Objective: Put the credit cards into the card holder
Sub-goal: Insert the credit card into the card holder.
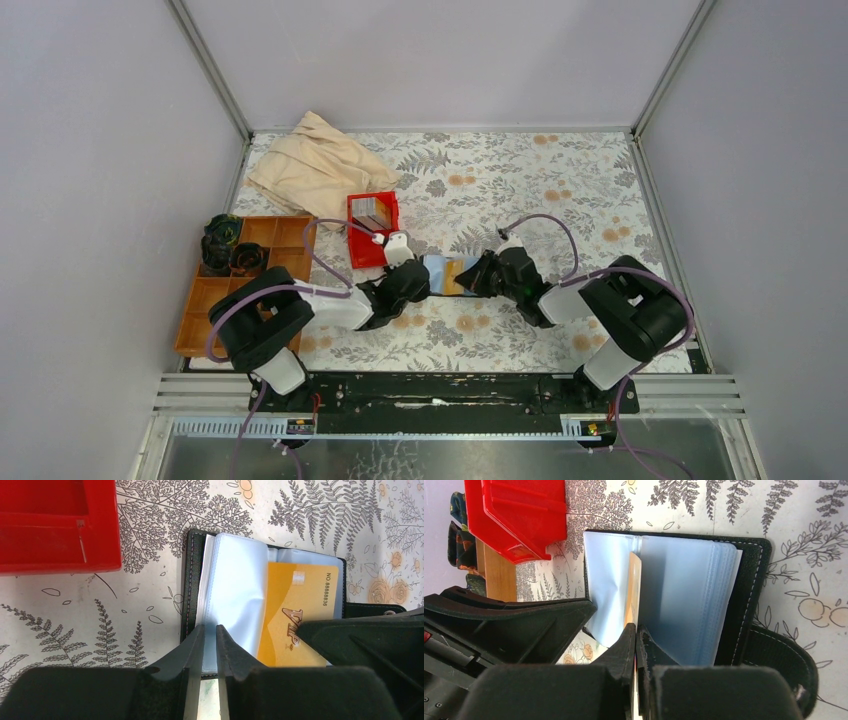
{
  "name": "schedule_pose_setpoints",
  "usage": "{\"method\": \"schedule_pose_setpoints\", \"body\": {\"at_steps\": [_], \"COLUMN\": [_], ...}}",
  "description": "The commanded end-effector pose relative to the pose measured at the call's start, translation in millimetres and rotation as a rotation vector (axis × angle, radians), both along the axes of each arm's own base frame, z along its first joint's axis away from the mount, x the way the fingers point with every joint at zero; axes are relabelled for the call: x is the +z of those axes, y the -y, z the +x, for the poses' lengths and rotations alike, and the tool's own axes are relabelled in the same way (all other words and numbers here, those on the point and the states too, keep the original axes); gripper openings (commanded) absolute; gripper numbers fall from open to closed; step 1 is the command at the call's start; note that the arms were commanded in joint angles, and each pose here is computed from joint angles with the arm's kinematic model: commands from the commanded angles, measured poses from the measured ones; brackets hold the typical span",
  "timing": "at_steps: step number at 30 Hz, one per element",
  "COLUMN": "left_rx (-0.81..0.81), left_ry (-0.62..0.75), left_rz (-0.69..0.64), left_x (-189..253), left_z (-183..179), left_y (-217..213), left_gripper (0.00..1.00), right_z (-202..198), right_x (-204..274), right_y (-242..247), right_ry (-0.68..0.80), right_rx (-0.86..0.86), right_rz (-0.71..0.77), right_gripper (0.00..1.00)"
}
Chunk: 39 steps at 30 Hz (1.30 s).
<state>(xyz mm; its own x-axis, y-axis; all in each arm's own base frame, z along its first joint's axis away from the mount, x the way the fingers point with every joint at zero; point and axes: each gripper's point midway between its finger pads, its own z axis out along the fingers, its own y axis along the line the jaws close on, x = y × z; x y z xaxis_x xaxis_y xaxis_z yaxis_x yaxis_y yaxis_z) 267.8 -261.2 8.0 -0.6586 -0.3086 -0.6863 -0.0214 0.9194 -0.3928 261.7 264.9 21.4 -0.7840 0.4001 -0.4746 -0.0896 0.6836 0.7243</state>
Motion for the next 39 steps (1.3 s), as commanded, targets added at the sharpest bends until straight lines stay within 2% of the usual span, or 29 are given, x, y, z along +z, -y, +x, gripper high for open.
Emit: {"method": "schedule_pose_setpoints", "body": {"at_steps": [1,18,26,29,33,39], "left_rx": [0.000,0.034,0.064,0.078,0.092,0.114], "left_ry": [-0.236,-0.262,-0.245,-0.243,-0.241,-0.253], "left_rz": [0.280,0.353,0.388,0.381,0.384,0.402], "left_x": [-76,-81,-68,-65,-62,-64], "left_z": [-53,-64,-61,-61,-60,-59], "left_y": [-69,-93,-101,-102,-102,-105], "left_gripper": [0.22,0.23,0.29,0.39,0.45,0.47], "right_z": [-14,-9,-11,-12,-12,-13], "right_x": [-24,-22,-23,-23,-22,-23], "right_y": [-5,-9,-14,-13,-13,-16], "right_ry": [-0.054,-0.041,-0.052,-0.051,-0.051,-0.057], "right_rx": [0.074,0.072,0.080,0.079,0.079,0.083], "right_rz": [-0.068,-0.051,0.002,0.005,0.011,0.032], "right_gripper": [0.00,0.00,0.00,0.00,0.00,0.00]}}
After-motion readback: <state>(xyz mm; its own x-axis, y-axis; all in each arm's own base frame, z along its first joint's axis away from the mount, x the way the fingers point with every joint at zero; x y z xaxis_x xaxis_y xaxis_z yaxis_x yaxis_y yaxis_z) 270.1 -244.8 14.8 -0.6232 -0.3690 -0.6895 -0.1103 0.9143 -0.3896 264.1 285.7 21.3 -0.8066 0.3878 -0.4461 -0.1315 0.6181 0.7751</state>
